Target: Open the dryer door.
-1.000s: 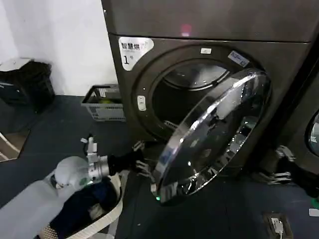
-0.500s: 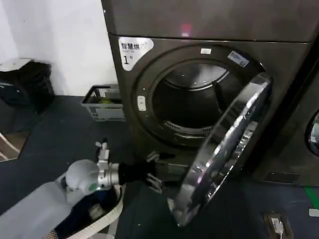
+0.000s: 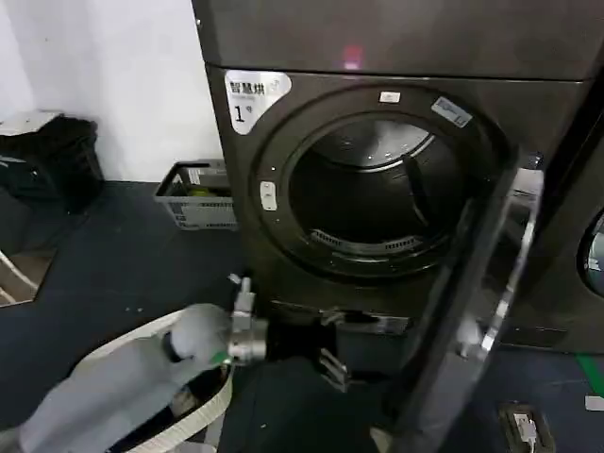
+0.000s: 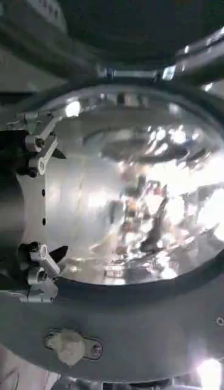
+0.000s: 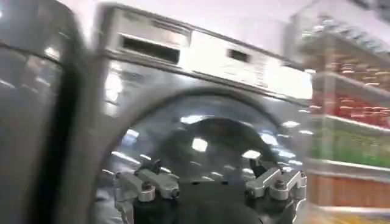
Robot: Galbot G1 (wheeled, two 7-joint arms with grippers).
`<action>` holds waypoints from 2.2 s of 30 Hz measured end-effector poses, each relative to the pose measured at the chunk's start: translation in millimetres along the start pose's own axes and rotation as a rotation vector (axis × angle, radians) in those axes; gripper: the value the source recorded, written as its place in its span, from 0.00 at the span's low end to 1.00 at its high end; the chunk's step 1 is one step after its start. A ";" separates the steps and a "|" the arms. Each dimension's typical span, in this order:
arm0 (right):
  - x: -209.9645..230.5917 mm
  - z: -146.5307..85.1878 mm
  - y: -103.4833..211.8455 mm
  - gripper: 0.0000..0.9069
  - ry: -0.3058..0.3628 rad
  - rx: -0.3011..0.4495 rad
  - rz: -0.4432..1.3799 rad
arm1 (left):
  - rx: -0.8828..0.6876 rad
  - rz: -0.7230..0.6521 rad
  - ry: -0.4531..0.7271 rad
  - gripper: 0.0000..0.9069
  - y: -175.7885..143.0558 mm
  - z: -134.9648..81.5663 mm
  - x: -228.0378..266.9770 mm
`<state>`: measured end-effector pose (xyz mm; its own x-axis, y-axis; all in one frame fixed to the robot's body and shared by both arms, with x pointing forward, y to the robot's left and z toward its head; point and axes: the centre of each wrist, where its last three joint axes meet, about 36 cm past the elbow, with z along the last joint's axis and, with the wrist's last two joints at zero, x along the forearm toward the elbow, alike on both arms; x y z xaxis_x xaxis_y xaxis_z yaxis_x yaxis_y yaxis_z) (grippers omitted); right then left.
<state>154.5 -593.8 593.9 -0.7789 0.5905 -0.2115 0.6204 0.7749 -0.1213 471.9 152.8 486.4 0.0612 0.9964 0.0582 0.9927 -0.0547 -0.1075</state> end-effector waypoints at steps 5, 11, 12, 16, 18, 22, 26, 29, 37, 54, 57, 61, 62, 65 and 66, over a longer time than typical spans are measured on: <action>9.8 -9.1 -10.6 1.00 0.028 0.030 0.109 | -0.009 0.048 -0.008 1.00 10.7 -4.3 -29.7; 19.1 -23.5 -22.3 1.00 0.004 0.082 0.231 | -0.028 0.092 -0.022 1.00 22.8 -14.9 -63.5; 20.6 -26.1 -25.0 1.00 -0.001 0.088 0.247 | -0.029 0.101 -0.023 1.00 24.3 -16.3 -70.0; 27.4 -34.3 -36.4 1.00 -0.014 0.107 0.296 | -0.037 0.122 -0.025 1.00 28.9 -21.6 -88.9; 31.0 -37.4 -41.8 1.00 -0.016 0.116 0.317 | -0.043 0.131 -0.024 1.00 31.2 -23.2 -96.6; 38.2 -43.6 -50.5 1.00 -0.019 0.132 0.347 | -0.050 0.132 -0.029 1.00 36.4 -25.9 -111.5; 42.1 -49.9 -54.8 1.00 -0.021 0.141 0.377 | -0.064 0.120 -0.039 1.00 40.8 -30.0 -127.3; 44.9 -52.6 -56.5 1.00 -0.009 0.141 0.383 | -0.073 0.112 -0.047 1.00 43.3 -32.5 -139.4; 49.8 -57.5 -61.6 1.00 -0.023 0.152 0.388 | -0.095 0.096 -0.059 1.00 49.4 -33.9 -168.8; 56.2 -62.1 -76.8 1.00 -0.029 0.212 0.487 | -0.113 0.040 -0.085 1.00 63.4 -38.4 -221.0; 56.6 -62.6 -82.4 1.00 -0.025 0.212 0.533 | -0.119 0.034 -0.085 1.00 64.9 -39.8 -230.9; 57.5 -61.4 -90.1 1.00 -0.023 0.207 0.575 | -0.126 0.032 -0.088 1.00 67.1 -42.3 -244.4; 57.7 -60.8 -91.8 1.00 -0.024 0.207 0.578 | -0.128 0.032 -0.089 1.00 67.9 -43.4 -248.0; 58.4 -58.4 -99.1 1.00 -0.026 0.205 0.593 | -0.133 0.034 -0.097 1.00 68.2 -46.3 -259.5; 58.8 -57.8 -101.3 1.00 -0.028 0.205 0.597 | -0.134 0.033 -0.099 1.00 68.4 -47.2 -263.0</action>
<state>40.5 -624.5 649.8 -0.2921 0.8995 -0.3248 0.9546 0.2532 -0.1571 528.7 -116.1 510.5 0.0904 0.9950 -0.0415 0.9957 -0.0893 0.0263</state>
